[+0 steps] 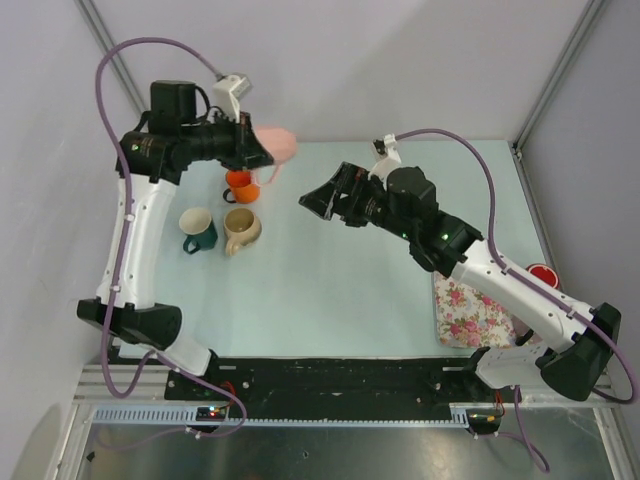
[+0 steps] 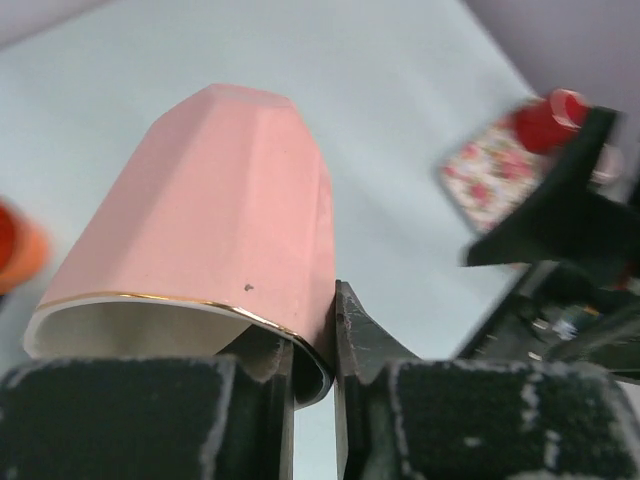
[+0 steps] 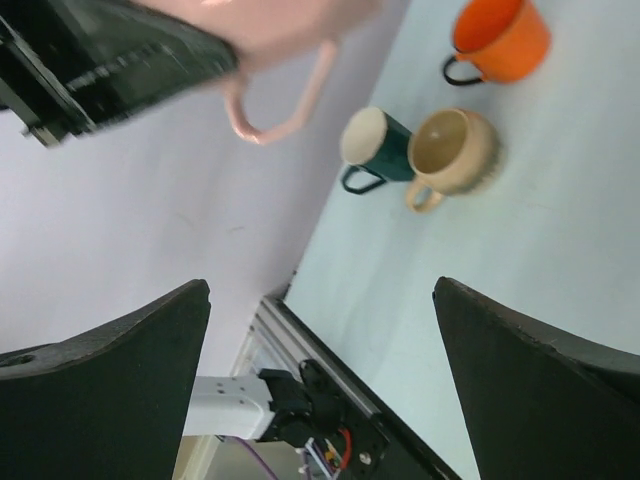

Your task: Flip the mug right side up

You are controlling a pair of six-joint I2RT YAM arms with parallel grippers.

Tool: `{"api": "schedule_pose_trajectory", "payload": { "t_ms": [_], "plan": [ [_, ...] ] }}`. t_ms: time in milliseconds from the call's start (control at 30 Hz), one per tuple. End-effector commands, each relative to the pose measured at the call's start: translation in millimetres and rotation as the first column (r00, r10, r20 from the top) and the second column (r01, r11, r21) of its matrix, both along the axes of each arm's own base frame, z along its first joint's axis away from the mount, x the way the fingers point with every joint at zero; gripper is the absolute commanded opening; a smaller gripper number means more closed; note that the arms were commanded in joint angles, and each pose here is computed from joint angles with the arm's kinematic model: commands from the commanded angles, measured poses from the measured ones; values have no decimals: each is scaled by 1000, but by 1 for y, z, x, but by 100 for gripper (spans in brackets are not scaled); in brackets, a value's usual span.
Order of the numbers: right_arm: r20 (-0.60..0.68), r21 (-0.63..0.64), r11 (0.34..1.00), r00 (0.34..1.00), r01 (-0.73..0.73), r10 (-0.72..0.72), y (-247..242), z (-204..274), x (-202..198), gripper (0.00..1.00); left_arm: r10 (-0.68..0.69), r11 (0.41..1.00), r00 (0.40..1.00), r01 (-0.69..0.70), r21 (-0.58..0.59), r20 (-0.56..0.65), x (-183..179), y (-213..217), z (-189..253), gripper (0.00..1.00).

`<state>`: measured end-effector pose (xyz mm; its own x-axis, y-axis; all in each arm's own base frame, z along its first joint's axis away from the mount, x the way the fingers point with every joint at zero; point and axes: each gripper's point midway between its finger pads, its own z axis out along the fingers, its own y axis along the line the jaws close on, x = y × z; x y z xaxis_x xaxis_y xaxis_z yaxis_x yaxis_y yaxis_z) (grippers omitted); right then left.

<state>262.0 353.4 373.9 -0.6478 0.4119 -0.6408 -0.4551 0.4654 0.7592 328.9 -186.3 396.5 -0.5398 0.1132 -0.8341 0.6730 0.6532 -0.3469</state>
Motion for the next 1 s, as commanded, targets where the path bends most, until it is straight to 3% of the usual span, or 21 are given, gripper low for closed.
{"api": "schedule_pose_trajectory", "payload": {
  "t_ms": [0, 67, 233, 333, 467, 967],
  "plan": [
    [-29, -93, 994, 998, 52, -55, -13, -12, 4, 99, 207, 947, 928, -269, 173, 310, 30, 79, 30, 0],
    [-21, -124, 991, 998, 53, -57, -16, -16, 1, 99, 282, 866, 891, -396, 304, 356, 44, 124, 14, 0],
    [22, -226, 966, 992, 127, -125, -33, -27, 3, 99, 414, 535, 842, -532, 656, 345, 65, 239, -54, 0],
    [39, -277, 949, 988, 152, -147, -43, -33, 3, 100, 483, 455, 831, -509, 731, 277, 72, 286, -88, 0],
    [60, -330, 928, 985, 172, -161, -54, -39, 4, 100, 499, 442, 842, -449, 776, 203, 88, 318, -120, 0],
    [34, -435, 878, 978, 201, -208, -72, -65, 8, 99, 430, 610, 887, -148, 778, -168, 130, 322, -255, 0]
  ]
}}
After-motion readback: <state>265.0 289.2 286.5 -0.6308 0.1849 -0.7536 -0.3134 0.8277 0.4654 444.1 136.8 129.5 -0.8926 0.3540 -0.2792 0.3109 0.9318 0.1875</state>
